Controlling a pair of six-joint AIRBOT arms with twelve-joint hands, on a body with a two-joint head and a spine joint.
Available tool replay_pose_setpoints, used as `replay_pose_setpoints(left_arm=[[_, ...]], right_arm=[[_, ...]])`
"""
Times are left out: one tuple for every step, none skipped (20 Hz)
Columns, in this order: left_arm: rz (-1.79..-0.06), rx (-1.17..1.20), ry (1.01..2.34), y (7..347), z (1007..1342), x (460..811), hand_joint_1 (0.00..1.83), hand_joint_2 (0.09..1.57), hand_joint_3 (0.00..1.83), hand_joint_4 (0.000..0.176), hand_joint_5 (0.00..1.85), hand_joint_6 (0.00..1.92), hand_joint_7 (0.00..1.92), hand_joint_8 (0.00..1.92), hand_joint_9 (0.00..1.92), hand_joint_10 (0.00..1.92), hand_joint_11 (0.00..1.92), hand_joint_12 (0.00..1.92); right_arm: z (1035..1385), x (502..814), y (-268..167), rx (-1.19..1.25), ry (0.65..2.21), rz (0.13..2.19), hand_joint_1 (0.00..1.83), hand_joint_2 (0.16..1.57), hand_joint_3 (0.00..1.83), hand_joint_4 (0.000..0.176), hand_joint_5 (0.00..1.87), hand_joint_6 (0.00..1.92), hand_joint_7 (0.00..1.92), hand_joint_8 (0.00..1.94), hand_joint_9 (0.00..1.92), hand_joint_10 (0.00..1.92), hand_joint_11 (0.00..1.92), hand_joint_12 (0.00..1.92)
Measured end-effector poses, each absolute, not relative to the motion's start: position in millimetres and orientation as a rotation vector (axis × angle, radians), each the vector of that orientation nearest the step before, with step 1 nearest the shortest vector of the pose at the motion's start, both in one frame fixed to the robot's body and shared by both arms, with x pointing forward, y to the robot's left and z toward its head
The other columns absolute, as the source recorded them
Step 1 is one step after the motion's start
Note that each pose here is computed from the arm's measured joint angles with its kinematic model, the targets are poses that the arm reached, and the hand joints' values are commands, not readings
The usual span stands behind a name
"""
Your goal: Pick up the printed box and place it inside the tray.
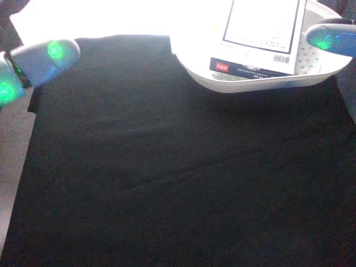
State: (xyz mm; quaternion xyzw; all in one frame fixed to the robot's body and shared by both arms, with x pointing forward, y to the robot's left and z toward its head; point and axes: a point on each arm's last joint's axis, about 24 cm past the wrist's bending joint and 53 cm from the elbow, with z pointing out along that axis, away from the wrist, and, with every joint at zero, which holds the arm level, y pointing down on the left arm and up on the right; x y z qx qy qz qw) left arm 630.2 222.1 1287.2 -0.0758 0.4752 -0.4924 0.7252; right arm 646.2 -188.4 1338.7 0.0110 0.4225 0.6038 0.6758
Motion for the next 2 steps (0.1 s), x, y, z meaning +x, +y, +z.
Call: replay_pose_setpoints(left_arm=[[-1.080, -0.163, 1.036, 223.3, 1289.6, 627.7, 0.00, 0.89, 0.00, 0.176, 0.00, 0.00, 0.00, 0.00, 0.00, 0.00, 0.00, 0.00], [-1.073, -0.156, 1.019, 225.8, 1293.1, 621.4, 0.00, 0.87, 0.00, 0.176, 0.00, 0.00, 0.00, 0.00, 0.00, 0.00, 0.00, 0.00]], right_arm=[[1340.8, 643.1, -188.8, 0.020, 0.937, 1.365, 0.56, 0.79, 0.00, 0.176, 0.00, 0.00, 0.00, 0.00, 0.00, 0.00, 0.00, 0.02], [1343.4, 637.5, -189.1, 0.010, 0.917, 1.375, 0.46, 0.74, 0.00, 0.176, 0.00, 0.00, 0.00, 0.00, 0.00, 0.00, 0.00, 0.00]])
